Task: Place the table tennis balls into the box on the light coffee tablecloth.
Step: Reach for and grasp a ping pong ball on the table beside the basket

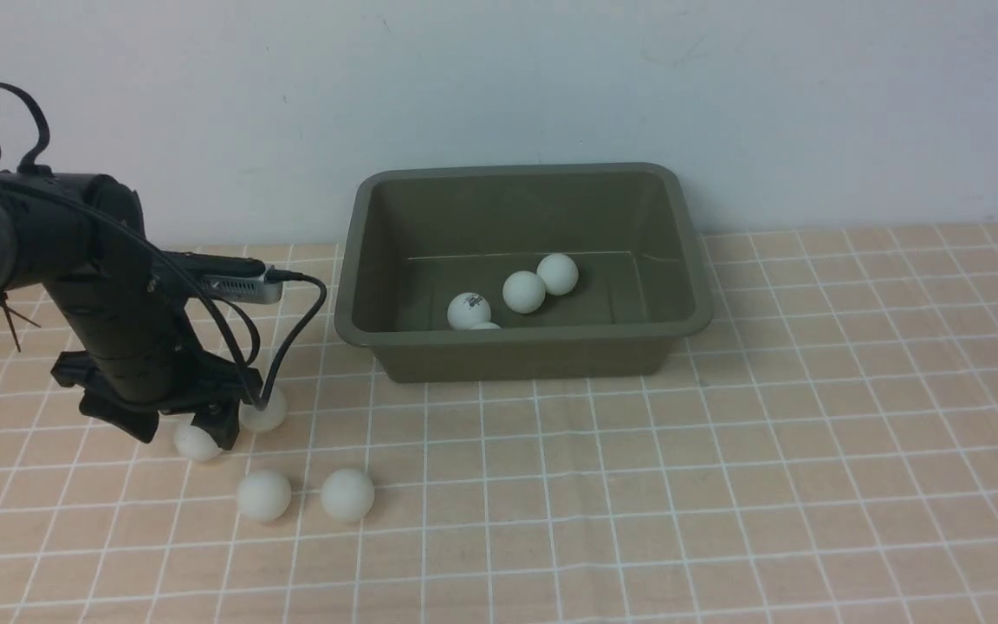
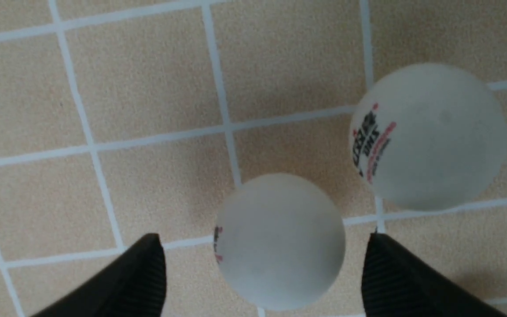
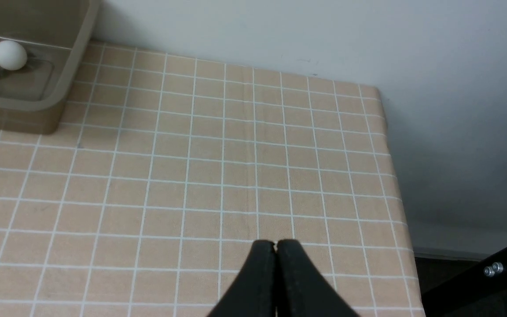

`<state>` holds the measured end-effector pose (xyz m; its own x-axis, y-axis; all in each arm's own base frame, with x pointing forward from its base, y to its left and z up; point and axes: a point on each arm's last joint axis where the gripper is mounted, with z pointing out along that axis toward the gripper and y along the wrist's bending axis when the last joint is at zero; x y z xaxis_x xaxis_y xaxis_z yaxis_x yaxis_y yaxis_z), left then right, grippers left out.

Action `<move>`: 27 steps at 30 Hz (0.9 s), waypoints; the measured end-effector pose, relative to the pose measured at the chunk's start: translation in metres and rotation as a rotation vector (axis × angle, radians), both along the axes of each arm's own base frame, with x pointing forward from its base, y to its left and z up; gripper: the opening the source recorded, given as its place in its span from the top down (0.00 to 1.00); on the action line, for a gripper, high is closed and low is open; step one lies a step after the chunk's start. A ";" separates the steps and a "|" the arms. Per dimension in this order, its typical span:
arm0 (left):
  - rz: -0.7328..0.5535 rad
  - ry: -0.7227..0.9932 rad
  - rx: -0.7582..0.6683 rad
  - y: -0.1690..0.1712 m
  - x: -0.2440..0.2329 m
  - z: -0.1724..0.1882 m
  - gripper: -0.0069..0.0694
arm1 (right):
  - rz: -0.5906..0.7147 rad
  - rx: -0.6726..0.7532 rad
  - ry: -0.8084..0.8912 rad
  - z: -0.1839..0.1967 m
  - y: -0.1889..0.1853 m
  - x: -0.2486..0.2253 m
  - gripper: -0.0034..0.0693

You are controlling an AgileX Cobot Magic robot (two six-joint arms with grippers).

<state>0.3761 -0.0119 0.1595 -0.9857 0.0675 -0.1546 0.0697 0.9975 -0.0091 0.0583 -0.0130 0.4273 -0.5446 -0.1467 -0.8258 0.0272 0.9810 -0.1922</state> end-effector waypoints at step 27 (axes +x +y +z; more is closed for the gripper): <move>-0.046 0.025 0.061 -0.005 0.028 0.081 0.51 | 0.000 0.006 0.000 0.000 0.000 0.000 0.98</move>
<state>0.4046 -0.0173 0.2404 -0.9849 0.1212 -0.1240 0.1158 0.9920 0.0497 0.0583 -0.0126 0.4272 -0.5444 -0.1417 -0.8268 0.0267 0.9822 -0.1859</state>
